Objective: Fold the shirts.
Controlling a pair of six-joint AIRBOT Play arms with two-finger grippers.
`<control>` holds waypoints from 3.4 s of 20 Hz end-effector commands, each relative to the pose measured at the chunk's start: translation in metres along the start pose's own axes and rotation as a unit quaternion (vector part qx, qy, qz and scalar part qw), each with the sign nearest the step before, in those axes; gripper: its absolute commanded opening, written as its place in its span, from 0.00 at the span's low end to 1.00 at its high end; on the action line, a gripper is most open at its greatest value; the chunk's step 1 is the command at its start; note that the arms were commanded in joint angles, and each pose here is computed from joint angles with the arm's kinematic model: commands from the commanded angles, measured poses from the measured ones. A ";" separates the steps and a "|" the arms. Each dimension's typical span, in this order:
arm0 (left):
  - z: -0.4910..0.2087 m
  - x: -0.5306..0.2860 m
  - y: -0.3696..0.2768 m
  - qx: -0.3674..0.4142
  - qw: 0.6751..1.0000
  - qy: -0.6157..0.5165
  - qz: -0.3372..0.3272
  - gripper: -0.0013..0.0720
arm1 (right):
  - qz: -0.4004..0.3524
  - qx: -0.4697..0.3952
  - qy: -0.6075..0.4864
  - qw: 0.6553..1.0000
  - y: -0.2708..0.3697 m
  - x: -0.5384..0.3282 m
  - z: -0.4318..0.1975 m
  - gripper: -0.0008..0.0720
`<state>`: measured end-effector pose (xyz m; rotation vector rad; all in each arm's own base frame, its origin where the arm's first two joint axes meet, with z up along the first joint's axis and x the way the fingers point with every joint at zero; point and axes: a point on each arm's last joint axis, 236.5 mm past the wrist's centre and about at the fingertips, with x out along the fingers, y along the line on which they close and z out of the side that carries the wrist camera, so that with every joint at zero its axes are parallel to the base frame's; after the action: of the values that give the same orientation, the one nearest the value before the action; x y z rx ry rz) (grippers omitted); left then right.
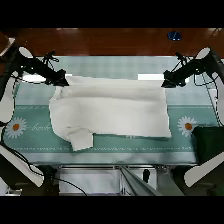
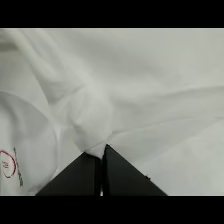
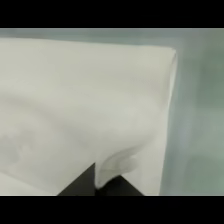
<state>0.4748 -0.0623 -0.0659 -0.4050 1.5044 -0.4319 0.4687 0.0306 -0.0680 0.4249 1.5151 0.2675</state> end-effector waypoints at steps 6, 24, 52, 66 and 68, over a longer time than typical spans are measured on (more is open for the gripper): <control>-0.050 -0.030 -0.006 -0.054 0.994 0.085 0.030 0.71 | -0.009 0.024 0.034 0.999 0.010 -0.020 -0.029 0.58; -0.261 -0.025 0.045 -0.288 0.952 -0.083 -0.061 0.71 | 0.077 0.047 -0.177 0.980 0.042 -0.061 -0.176 0.58; -0.278 0.044 0.008 -0.256 0.960 -0.076 -0.080 0.04 | -0.018 0.177 0.037 0.983 -0.039 0.009 -0.285 0.58; -0.280 0.043 0.004 -0.240 0.964 -0.070 -0.085 0.04 | 0.041 0.188 -0.016 0.981 -0.017 0.038 -0.238 0.56; -0.273 0.035 0.000 -0.224 0.968 -0.073 -0.089 0.04 | 0.036 0.156 -0.004 0.987 -0.010 0.038 -0.241 0.31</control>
<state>0.1969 -0.0757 -0.1127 -0.9267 1.4340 -0.1516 0.2285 0.0510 -0.1103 0.7745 1.5320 0.0227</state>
